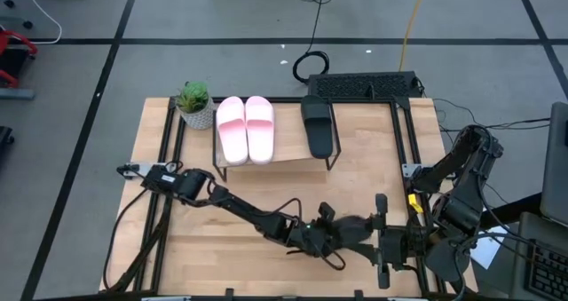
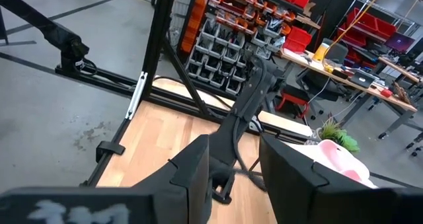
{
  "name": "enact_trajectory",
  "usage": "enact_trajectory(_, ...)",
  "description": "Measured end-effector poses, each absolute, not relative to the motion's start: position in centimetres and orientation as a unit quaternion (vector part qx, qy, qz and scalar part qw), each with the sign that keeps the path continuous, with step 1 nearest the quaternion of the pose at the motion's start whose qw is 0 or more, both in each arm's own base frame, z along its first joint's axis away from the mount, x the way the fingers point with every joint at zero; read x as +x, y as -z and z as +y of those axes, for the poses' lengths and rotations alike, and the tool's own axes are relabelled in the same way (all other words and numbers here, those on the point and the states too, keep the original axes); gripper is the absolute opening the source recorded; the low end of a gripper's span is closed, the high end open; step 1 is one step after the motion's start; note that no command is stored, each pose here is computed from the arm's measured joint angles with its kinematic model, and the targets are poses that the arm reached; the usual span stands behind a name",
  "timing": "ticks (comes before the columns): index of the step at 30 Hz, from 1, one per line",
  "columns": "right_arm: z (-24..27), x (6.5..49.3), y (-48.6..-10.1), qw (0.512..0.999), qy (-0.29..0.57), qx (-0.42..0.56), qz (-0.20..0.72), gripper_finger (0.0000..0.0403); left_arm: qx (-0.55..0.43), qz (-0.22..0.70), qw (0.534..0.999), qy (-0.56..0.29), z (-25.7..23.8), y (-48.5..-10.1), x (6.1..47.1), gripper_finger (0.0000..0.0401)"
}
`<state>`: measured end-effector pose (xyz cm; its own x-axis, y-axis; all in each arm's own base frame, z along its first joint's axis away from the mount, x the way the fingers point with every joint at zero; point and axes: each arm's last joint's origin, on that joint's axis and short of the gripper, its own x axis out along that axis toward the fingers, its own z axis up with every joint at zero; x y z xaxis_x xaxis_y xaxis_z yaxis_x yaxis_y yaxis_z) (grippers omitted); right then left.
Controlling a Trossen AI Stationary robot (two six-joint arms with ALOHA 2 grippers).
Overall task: Pick and place slides into the shelf
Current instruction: Put the black slipper on the shelf
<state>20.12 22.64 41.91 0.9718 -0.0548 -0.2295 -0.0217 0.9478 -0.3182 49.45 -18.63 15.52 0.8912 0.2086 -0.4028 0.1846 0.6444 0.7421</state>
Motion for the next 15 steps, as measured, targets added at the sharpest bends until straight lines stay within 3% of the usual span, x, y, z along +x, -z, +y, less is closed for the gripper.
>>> enact_trajectory(7,22.7,20.2,-42.2,0.978,0.011,-0.178,0.108,0.0123,0.468,0.237,0.837,-0.152,-20.4,-22.9,47.7,0.0002)
enact_trajectory(15,23.2,19.5,-44.7,0.963,0.095,-0.249,0.039,0.0123,0.442,0.271,0.805,-0.288,-19.7,-28.8,44.0,0.0001)
